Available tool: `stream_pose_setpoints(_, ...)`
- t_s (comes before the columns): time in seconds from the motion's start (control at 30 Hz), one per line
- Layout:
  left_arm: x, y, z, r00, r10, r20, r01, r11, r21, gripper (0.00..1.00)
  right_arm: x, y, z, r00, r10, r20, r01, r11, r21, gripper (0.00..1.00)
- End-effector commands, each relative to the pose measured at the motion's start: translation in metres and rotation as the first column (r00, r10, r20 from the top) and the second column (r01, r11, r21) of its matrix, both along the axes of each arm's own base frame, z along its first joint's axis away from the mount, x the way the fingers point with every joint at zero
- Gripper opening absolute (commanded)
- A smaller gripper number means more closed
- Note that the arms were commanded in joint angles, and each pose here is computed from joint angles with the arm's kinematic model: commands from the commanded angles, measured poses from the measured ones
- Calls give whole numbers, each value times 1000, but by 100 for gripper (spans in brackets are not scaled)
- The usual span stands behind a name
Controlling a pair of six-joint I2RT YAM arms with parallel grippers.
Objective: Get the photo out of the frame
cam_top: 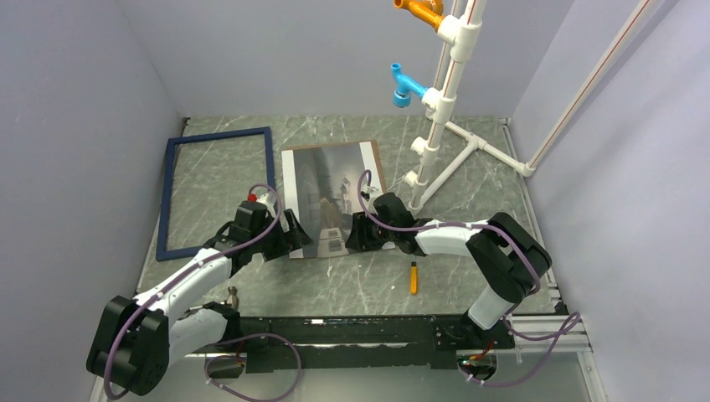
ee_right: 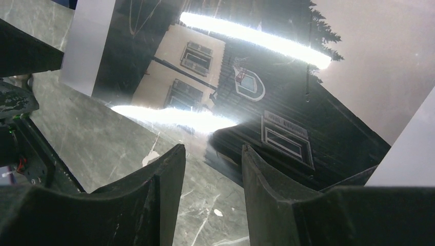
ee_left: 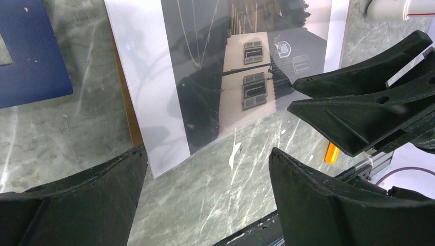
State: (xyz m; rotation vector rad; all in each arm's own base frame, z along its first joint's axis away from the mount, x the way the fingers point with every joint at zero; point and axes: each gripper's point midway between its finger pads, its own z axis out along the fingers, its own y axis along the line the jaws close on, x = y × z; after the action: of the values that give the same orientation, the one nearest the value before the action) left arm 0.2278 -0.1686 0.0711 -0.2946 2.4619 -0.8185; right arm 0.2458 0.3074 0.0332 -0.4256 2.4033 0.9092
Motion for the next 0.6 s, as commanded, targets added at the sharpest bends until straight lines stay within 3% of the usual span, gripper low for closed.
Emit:
stream_pose_setpoints(0.0,5,-8,18,1000,-1,18,2,999,-45,87,-1,-2,-8,1000,11,-5,-11,1000,-26,48)
stream_pose_setpoints(0.13,5,-2,15,1000,26,13,-26,1000,-18,72,-1,0,-7,1000,29,9,-29,999,-31,55)
stream_pose_setpoints(0.33,4,3,16,999,47,14,-47,999,-2,60,0,5,-6,995,79,63,-73,993,-95,65)
stream_pose_setpoints(0.4,4,3,16,999,50,13,-50,999,-5,62,-1,7,-5,992,94,78,-85,989,-119,67)
stream_pose_setpoints(0.57,4,1,23,998,52,21,-51,998,-19,77,-2,11,-5,993,93,72,-85,991,-107,67)
